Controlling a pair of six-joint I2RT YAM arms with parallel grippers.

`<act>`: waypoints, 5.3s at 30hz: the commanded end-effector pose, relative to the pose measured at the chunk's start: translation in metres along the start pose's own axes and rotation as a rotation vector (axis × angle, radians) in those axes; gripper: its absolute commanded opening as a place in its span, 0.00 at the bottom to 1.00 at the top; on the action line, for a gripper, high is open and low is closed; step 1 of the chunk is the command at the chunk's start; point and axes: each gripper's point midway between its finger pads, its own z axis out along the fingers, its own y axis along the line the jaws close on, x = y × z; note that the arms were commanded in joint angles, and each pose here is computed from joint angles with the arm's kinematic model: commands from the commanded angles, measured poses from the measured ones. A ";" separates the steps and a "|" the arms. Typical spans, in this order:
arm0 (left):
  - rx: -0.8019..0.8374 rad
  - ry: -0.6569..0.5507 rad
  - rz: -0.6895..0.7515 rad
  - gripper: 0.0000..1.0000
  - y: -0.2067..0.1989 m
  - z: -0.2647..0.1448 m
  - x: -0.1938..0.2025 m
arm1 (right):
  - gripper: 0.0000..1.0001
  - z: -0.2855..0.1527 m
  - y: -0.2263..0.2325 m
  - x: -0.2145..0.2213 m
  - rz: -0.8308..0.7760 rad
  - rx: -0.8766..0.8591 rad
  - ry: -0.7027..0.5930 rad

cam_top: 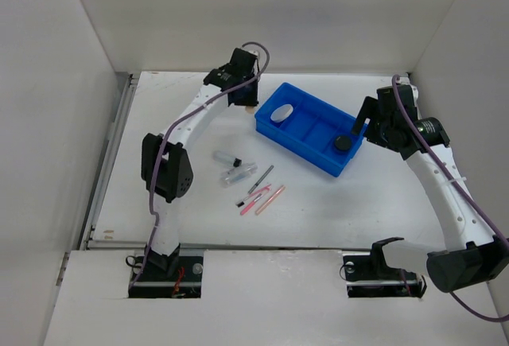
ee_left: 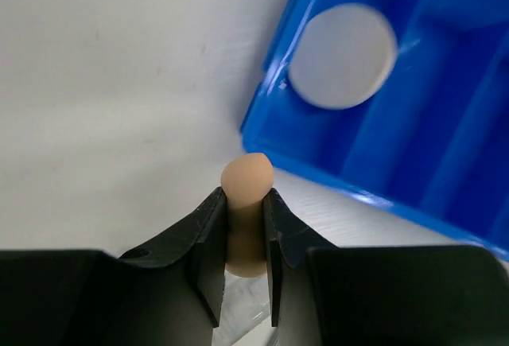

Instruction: Organize the makeup

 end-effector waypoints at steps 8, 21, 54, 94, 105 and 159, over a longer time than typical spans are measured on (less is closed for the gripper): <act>0.327 -0.076 0.018 0.17 -0.076 0.027 -0.051 | 0.88 -0.006 0.003 -0.012 0.007 -0.024 -0.043; 0.370 -0.133 0.017 0.84 -0.099 0.048 -0.069 | 0.88 0.004 0.002 -0.006 -0.004 0.003 -0.016; -0.179 0.101 0.194 0.83 0.021 -0.082 0.154 | 0.88 -0.013 0.000 0.009 0.030 -0.078 -0.034; -0.269 0.246 0.251 0.54 0.020 0.002 0.210 | 0.88 -0.008 -0.005 0.018 0.022 -0.054 -0.012; -0.253 0.255 0.248 0.32 0.018 0.006 0.214 | 0.88 -0.013 -0.005 0.013 0.027 -0.064 -0.029; 0.307 -0.297 0.316 0.00 -0.184 0.023 -0.057 | 0.88 -0.017 -0.015 0.016 0.058 -0.012 -0.027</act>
